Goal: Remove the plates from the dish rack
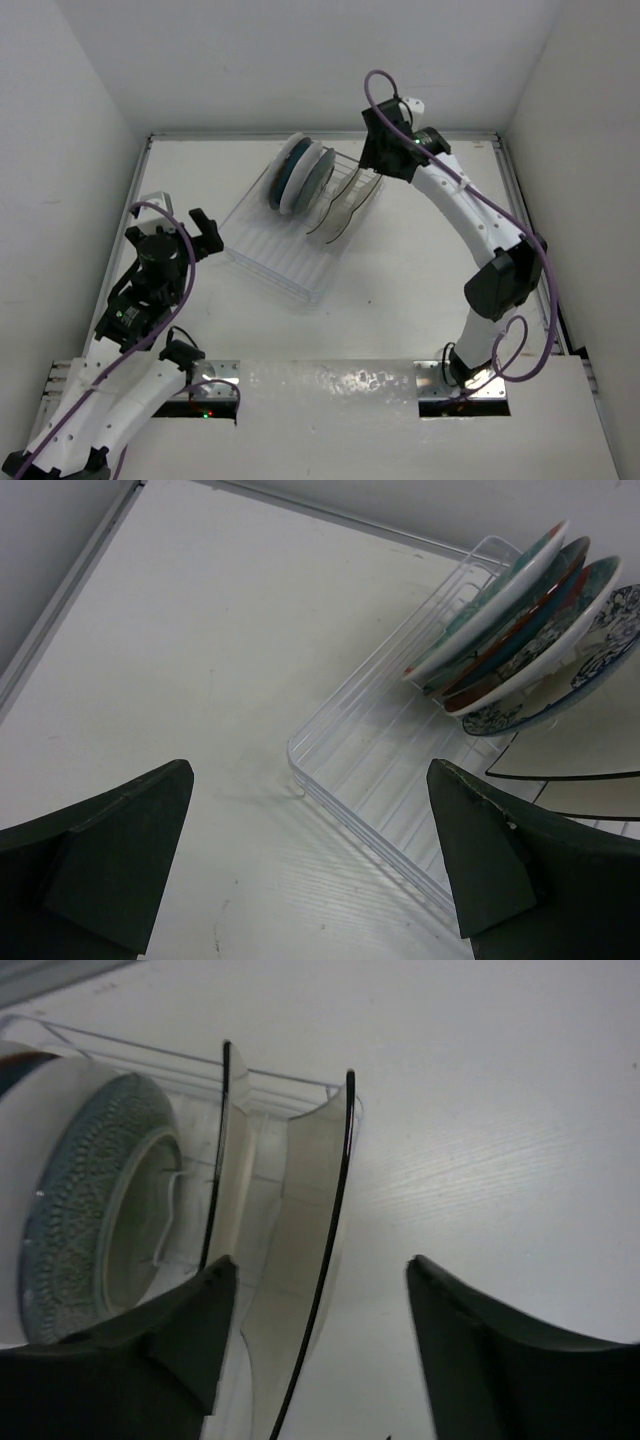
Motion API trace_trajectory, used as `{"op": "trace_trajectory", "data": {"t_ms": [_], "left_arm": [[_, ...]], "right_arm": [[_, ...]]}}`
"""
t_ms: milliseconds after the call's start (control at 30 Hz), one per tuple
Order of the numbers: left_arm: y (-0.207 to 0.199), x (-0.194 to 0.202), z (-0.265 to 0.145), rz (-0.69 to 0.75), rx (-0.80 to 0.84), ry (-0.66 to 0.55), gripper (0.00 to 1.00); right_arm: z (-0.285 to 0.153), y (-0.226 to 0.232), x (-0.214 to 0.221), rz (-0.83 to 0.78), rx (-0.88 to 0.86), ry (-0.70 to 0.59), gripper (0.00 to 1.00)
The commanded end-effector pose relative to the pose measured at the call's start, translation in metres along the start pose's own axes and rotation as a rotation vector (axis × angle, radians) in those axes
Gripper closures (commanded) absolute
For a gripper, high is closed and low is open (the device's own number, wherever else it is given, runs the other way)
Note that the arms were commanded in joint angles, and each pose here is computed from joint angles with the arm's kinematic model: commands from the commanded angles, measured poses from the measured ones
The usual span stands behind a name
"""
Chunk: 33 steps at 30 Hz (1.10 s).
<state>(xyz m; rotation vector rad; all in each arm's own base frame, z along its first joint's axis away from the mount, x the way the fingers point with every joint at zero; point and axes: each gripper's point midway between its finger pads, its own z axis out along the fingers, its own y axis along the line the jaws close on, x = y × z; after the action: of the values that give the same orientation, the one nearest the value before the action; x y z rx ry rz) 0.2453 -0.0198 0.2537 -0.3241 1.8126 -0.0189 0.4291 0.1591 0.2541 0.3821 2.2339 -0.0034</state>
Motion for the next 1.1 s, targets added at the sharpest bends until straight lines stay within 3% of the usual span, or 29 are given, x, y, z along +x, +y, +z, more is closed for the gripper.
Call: {"op": "trace_trajectory", "data": {"t_ms": [0, 67, 300, 400, 433, 533, 667, 867, 1067], "left_arm": [[-0.008, -0.009, -0.001, -0.014, 0.044, -0.038, 0.00], [-0.009, -0.010, -0.002, -0.015, 0.053, -0.039, 0.00], [-0.007, -0.016, -0.008, -0.032, 0.060, -0.067, 0.00], [-0.006, -0.018, -0.010, -0.036, 0.061, -0.074, 0.00], [-0.006, -0.018, -0.010, -0.036, 0.061, -0.074, 0.00], [-0.007, -0.017, -0.010, -0.036, 0.066, -0.072, 0.00], [-0.009, -0.018, -0.010, -0.036, 0.076, -0.073, 0.00], [-0.008, -0.020, -0.011, -0.040, 0.076, -0.080, 0.00], [-0.007, -0.019, -0.011, -0.040, 0.071, -0.082, 0.00]], "right_arm": [[-0.005, -0.012, 0.003, 0.005, 0.089, -0.039, 0.38], [0.001, -0.002, 0.011, 0.008, 0.072, -0.020, 0.44], [0.018, -0.001, 0.041, -0.032, 0.174, 0.024, 0.46], [0.027, -0.005, 0.054, -0.018, 0.195, 0.037, 0.52], [0.029, -0.006, 0.058, -0.016, 0.200, 0.041, 0.60], [0.032, -0.008, 0.064, -0.004, 0.214, 0.044, 0.69], [0.031, -0.003, 0.060, 0.013, 0.207, 0.031, 0.85], [0.024, 0.003, 0.047, 0.044, 0.195, 0.004, 1.00], [0.003, 0.011, 0.014, 0.081, 0.167, -0.058, 1.00]]}}
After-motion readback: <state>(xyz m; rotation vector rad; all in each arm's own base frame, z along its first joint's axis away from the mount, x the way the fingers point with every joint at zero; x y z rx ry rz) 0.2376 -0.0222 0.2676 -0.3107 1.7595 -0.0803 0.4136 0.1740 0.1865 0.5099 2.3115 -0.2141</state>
